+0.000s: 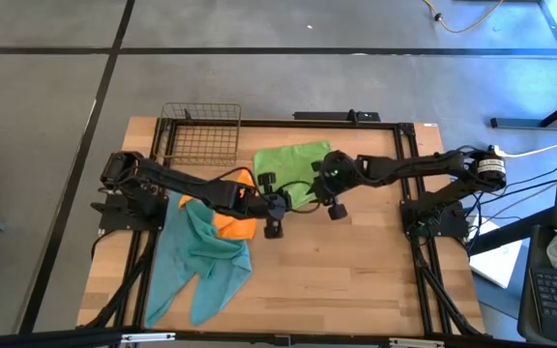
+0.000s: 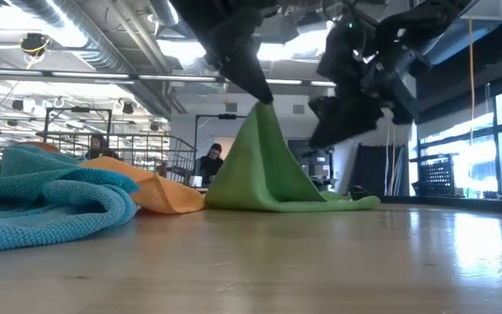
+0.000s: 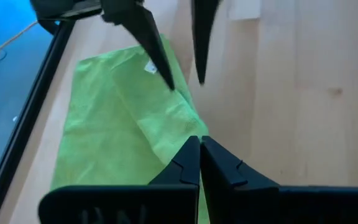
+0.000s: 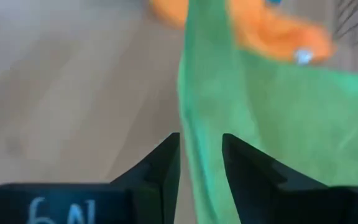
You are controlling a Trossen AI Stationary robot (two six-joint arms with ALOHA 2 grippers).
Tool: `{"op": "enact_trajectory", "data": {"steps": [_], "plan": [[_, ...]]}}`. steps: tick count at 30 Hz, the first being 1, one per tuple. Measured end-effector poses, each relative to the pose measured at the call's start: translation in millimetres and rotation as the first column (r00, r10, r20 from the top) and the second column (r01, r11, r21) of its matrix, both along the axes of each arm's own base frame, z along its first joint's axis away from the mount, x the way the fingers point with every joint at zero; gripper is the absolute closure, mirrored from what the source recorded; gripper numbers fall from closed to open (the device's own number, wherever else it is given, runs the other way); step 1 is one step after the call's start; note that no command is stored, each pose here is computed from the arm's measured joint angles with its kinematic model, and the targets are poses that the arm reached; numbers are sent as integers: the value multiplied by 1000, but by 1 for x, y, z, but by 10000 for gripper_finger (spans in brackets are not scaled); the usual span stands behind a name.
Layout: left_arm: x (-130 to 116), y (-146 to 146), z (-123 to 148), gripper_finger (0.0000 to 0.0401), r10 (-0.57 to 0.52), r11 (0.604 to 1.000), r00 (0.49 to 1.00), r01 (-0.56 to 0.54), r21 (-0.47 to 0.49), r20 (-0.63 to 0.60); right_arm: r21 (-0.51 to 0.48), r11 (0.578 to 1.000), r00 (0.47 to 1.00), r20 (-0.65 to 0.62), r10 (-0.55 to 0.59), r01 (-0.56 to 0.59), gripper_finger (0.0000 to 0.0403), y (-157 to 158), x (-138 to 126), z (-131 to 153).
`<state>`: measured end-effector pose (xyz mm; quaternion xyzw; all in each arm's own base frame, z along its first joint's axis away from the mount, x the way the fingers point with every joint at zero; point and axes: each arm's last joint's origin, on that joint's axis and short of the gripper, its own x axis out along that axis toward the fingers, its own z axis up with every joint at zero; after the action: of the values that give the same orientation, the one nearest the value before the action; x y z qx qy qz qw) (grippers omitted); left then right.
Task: Fold microfiber towels
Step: Fold the green microfiber cloth
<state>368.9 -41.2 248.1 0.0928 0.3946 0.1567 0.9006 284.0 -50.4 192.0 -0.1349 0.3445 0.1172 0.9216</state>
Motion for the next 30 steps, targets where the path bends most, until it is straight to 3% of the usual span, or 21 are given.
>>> {"op": "enact_trajectory", "data": {"steps": [6,11,16,18,23,30], "plan": [[0,8,0,401,22,1000,1000,-22,-2,-4,97,994,980,187,-69,52,260,8,15,15],[1,15,0,401,51,999,999,-51,-10,0,143,981,977,149,-150,128,199,13,22,5],[1,19,-1,401,75,997,997,-75,-20,3,174,966,951,215,-224,189,152,14,32,2],[1,21,-1,401,86,996,996,-85,-23,6,208,956,941,224,-252,207,147,15,37,-2],[0,23,1,401,124,991,992,-123,-46,21,177,937,929,168,-330,301,146,13,41,-20],[-9,24,14,401,126,991,991,-125,-44,32,95,934,927,126,-354,344,160,5,39,-29]]}}
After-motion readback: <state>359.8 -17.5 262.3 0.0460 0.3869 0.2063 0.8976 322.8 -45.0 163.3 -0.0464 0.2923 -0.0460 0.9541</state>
